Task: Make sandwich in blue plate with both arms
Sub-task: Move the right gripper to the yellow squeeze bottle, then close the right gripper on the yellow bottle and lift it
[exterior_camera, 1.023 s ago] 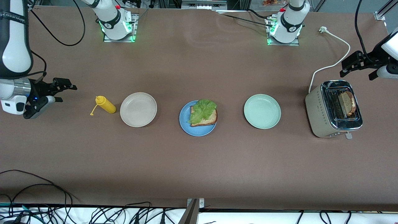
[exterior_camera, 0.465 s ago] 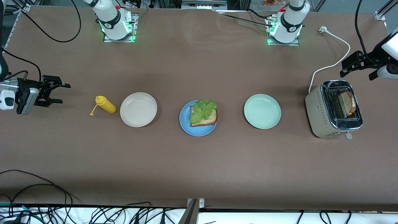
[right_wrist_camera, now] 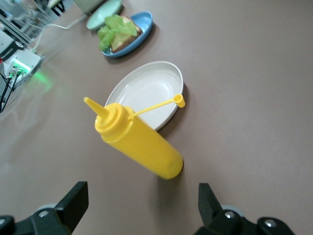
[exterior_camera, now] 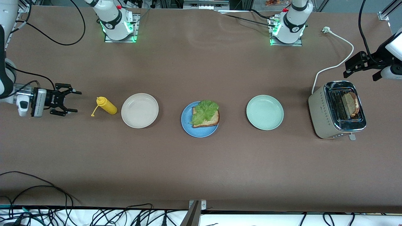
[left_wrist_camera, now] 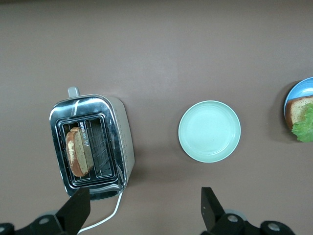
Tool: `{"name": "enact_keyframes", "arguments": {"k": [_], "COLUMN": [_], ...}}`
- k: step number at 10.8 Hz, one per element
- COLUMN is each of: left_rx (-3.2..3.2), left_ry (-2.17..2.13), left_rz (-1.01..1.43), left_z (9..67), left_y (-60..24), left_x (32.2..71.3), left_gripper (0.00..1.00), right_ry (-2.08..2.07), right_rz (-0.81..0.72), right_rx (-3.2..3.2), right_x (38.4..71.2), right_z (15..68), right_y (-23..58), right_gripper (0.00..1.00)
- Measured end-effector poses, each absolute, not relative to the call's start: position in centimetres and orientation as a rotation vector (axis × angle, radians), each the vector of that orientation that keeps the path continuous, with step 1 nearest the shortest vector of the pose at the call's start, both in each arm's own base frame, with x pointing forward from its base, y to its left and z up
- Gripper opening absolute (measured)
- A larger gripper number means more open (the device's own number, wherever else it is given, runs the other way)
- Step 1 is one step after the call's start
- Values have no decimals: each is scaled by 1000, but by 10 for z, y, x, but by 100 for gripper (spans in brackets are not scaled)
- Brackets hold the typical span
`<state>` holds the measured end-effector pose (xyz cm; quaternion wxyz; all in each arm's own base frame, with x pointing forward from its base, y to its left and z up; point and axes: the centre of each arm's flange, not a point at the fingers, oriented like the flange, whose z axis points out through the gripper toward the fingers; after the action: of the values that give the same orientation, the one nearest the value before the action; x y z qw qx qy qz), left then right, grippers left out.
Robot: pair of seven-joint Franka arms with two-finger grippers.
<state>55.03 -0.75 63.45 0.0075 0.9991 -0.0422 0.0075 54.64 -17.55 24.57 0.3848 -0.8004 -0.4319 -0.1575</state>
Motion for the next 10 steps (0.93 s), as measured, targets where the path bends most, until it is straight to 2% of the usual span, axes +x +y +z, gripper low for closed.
{"name": "enact_keyframes", "arguments": {"k": [2,7,10], "left_rx": [3124,3124,3124], "left_ry": [-132,-132,-132], "left_rz": [24,24,24], "left_z": [635,635,635], "left_y": [-8,-8,-8], "left_x": [550,550,550], "left_gripper": [100,100,100], "right_ry": [-1147,-1241,-1289], "right_rz": [-525,-827,-863], "right_rx": [-1931,-1700,-1612], "right_x": [539,534,536], "right_z": [207,148,132], "right_y": [-172,-151,-126], "right_gripper": [100,100,100]}}
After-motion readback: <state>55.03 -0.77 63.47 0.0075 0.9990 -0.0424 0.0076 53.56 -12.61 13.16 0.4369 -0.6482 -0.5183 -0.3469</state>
